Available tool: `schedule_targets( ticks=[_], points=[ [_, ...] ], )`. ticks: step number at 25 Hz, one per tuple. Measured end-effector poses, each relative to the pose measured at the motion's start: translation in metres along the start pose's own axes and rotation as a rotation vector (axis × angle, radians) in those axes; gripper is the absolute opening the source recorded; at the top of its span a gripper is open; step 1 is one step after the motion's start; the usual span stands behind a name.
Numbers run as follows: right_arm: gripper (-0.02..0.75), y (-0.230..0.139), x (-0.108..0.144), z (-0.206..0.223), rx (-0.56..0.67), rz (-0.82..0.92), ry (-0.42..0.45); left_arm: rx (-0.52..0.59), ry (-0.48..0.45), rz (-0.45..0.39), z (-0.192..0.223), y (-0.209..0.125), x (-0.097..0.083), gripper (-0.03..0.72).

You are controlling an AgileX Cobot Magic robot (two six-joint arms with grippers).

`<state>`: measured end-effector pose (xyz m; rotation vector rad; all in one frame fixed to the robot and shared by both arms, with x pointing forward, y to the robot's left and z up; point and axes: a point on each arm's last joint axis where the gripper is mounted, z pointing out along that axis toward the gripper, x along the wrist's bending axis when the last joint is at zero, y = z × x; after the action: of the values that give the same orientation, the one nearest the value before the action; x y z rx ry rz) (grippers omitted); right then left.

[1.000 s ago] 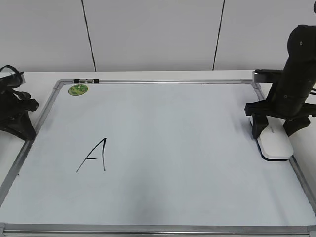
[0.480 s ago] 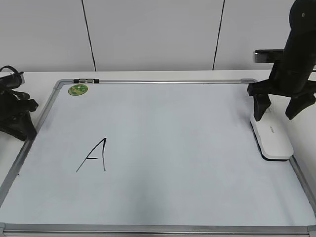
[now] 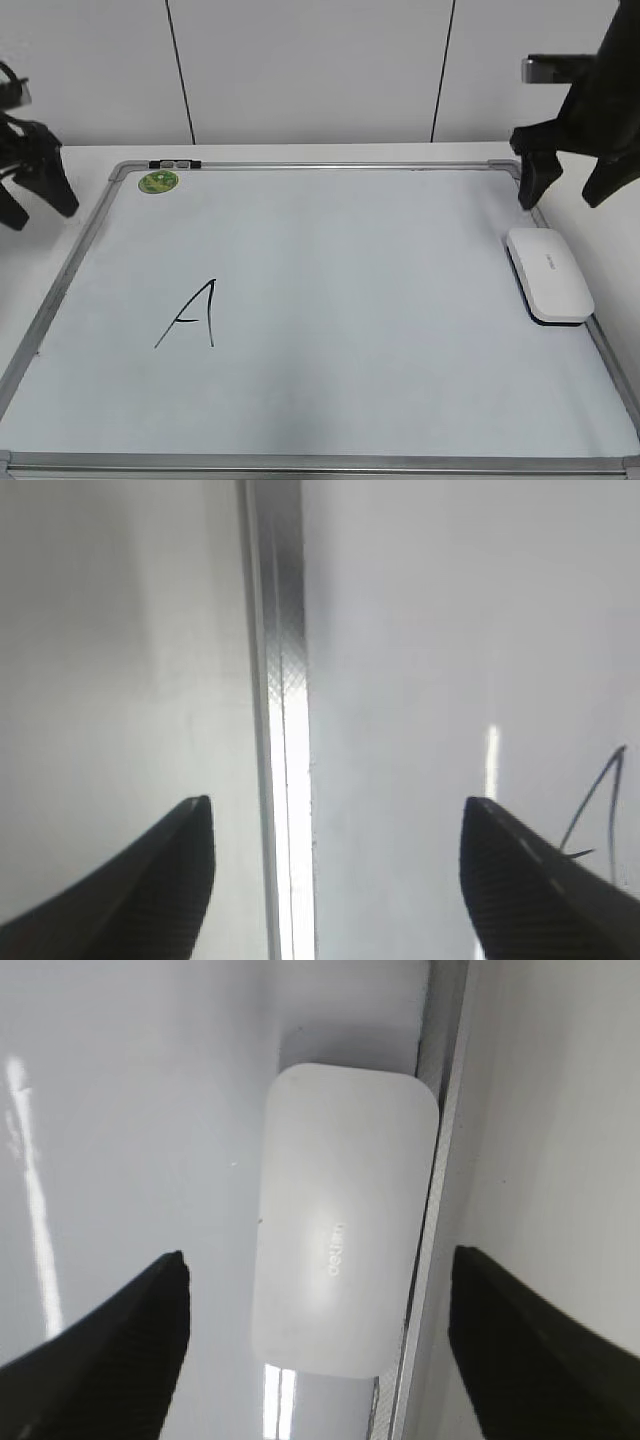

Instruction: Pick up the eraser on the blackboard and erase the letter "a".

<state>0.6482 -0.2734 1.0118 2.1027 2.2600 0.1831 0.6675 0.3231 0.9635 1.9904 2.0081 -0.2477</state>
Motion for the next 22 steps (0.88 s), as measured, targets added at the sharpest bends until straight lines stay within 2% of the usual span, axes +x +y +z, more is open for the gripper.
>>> schedule_targets(
  ticks=[3,8,14,16,18,22],
  points=[
    [0.596,-0.008,0.004,-0.037,-0.084,-0.022,0.022,-0.08,0.01,0.006,-0.037,0.0,-0.017,0.563],
    [0.595,-0.033,0.009,-0.108,-0.255,-0.047,0.017,-0.202,0.063,0.112,-0.1,-0.021,-0.061,0.563],
    [0.594,-0.084,0.015,-0.192,-0.466,-0.064,0.01,-0.403,0.121,0.252,-0.184,-0.074,-0.117,0.554],
    [0.594,-0.102,0.016,-0.213,-0.527,-0.068,0.008,-0.464,0.124,0.281,-0.207,-0.094,-0.13,0.553],
    [0.594,-0.117,0.017,-0.229,-0.575,-0.072,0.007,-0.518,0.116,0.307,-0.226,-0.119,-0.141,0.553],
    [0.593,-0.141,0.018,-0.251,-0.649,-0.076,0.002,-0.543,0.107,0.325,-0.237,-0.168,-0.145,0.552]
  ],
)
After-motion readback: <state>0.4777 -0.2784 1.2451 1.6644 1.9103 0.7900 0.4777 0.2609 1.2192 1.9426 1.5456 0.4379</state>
